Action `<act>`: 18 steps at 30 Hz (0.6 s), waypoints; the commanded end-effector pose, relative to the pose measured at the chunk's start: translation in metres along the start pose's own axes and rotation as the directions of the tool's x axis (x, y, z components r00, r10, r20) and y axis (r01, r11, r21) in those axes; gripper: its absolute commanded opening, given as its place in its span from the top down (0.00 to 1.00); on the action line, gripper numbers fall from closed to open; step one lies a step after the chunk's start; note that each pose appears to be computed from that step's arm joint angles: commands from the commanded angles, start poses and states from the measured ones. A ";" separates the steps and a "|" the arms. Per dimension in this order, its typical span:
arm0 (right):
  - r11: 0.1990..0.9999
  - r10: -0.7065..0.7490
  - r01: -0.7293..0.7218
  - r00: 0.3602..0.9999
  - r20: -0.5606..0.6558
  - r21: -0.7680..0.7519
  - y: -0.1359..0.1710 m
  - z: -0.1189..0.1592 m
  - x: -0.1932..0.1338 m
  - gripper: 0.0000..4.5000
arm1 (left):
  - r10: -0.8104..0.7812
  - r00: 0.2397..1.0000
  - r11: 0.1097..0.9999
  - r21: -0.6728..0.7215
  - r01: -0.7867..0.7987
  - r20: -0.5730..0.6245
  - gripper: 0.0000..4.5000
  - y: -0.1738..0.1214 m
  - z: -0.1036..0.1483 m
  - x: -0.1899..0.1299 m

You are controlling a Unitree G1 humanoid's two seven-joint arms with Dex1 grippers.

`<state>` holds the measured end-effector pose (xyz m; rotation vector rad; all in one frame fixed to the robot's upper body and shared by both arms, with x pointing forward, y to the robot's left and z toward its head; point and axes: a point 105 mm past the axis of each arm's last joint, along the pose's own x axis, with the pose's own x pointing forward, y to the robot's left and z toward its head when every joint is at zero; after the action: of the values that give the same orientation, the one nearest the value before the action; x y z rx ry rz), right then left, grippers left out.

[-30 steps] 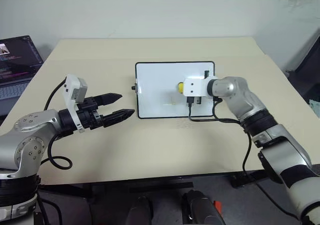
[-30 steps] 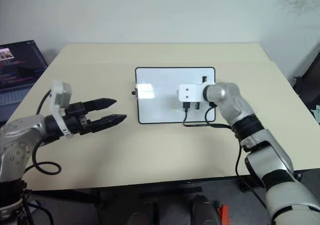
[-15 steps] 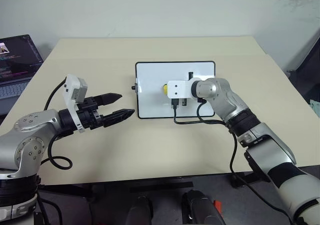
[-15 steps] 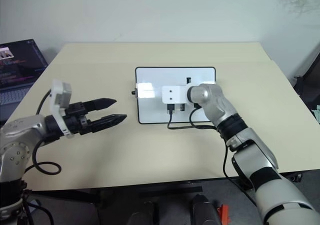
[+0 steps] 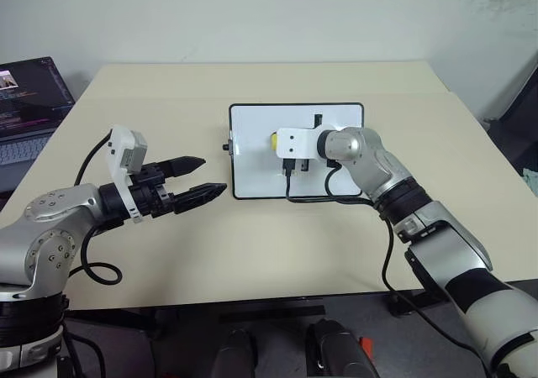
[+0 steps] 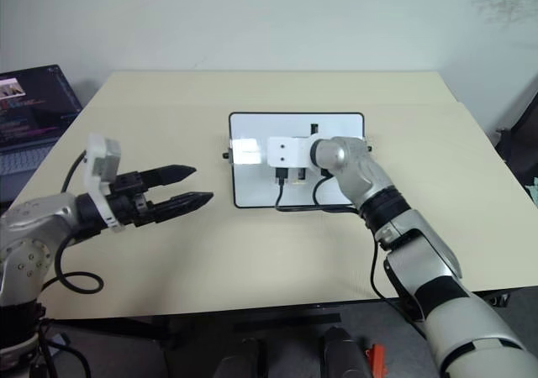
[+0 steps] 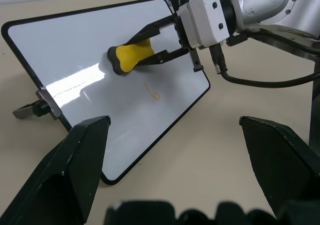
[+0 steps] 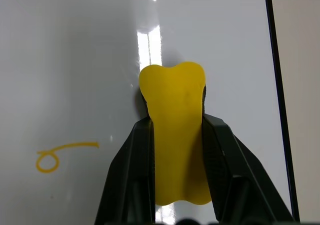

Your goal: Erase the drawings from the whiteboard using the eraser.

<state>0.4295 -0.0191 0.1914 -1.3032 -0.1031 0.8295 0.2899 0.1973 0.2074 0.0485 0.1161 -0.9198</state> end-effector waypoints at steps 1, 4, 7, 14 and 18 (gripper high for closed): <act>1.000 -0.010 0.010 0.999 -0.050 -0.004 -0.004 -0.019 -0.010 0.79 | -0.006 1.000 0.999 0.037 0.005 0.026 0.00 -0.002 0.010 -0.001; 1.000 0.001 -0.001 0.995 -0.100 0.001 0.002 -0.040 -0.018 0.79 | -0.008 1.000 0.999 0.037 0.007 0.025 0.00 -0.002 0.010 0.000; 1.000 0.000 0.004 0.990 -0.138 0.025 0.005 -0.057 -0.028 0.79 | -0.009 1.000 0.999 0.038 0.008 0.025 0.00 -0.002 0.011 0.000; 0.937 -0.186 0.155 0.980 0.069 0.314 -0.025 -0.046 -0.062 0.79 | -0.012 1.000 0.999 0.040 0.011 0.024 0.00 -0.001 0.012 0.000; 0.890 -0.266 0.192 0.955 0.129 0.414 -0.039 -0.045 -0.089 0.79 | -0.017 1.000 0.999 0.038 0.016 0.025 0.00 0.000 0.012 0.001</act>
<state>0.4140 -0.1045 0.2189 -0.8477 -0.1379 0.7365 0.2917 0.1953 0.2096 0.0502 0.1116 -0.9304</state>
